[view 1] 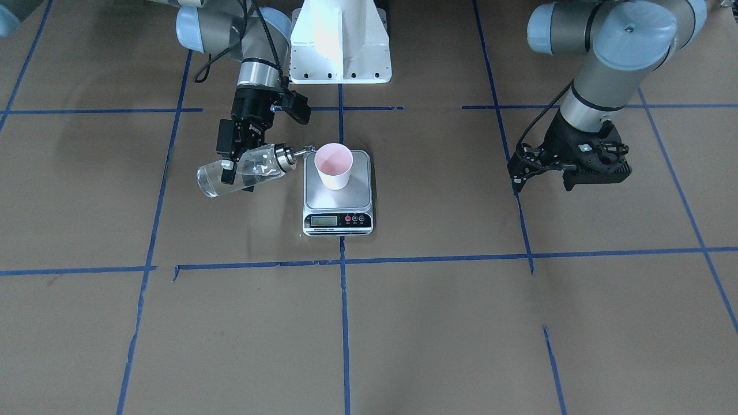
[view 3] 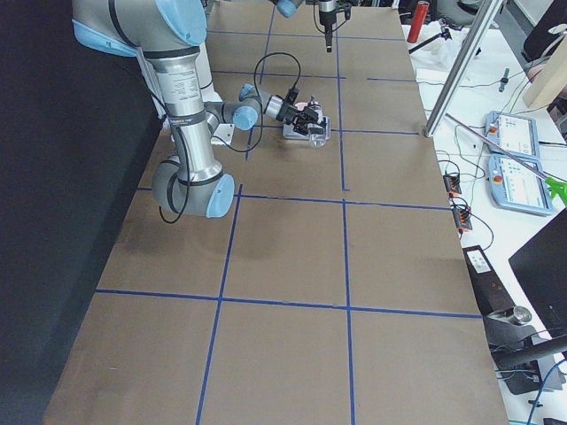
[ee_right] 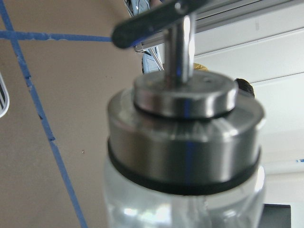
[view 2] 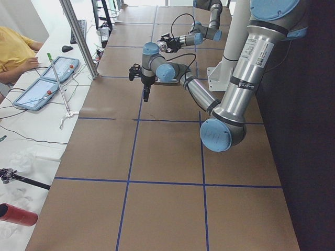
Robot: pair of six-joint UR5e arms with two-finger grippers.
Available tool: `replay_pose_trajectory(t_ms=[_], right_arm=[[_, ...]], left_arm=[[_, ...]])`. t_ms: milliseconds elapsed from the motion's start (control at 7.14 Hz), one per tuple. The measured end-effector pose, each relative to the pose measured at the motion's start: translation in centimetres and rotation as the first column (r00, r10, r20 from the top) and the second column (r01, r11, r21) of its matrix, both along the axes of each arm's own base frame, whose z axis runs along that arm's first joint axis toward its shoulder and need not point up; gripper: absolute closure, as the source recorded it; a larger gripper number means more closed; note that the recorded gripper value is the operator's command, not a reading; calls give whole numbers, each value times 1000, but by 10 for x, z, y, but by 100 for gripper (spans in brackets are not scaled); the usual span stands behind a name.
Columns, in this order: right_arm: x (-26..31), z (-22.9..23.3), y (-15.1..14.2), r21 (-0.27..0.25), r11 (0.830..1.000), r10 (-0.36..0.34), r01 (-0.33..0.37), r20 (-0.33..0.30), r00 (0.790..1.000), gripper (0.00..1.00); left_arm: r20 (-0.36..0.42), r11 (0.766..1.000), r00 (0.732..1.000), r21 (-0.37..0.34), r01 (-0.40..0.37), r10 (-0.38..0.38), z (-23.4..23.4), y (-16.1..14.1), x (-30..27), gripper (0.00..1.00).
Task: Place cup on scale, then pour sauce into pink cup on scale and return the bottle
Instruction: 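Tilt the bottle spout down into the pink cup with the right gripper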
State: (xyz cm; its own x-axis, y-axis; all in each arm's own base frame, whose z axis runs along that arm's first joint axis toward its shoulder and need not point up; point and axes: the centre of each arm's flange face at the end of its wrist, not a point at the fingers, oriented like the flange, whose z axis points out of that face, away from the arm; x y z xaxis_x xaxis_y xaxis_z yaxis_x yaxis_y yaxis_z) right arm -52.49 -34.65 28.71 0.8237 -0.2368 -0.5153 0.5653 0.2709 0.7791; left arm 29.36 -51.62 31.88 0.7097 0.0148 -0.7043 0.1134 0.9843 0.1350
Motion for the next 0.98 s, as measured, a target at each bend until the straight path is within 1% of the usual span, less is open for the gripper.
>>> replay_pose_trajectory(t_ms=[280,561,701,841,981], right_arm=[[-3,-3,3,41,999,-6,10,-101,995,100],[-4,-2,2,57,998,-10,20,-169,986,100],[-5,0,2,68,997,-11,27,-220,975,100],[-5,1,0,82,996,-11,35,-281,960,100],[-5,1,-1,95,994,-8,44,-346,938,100]], left_arm=[[1,1000,1000,-3,0,0,1,0,1,0],[1,1000,1000,-5,1,-1,2,1,1,0],[1,1000,1000,-5,1,-1,2,1,1,0],[1,1000,1000,-6,1,-1,2,1,1,0],[1,1000,1000,-6,1,-1,2,1,1,0]])
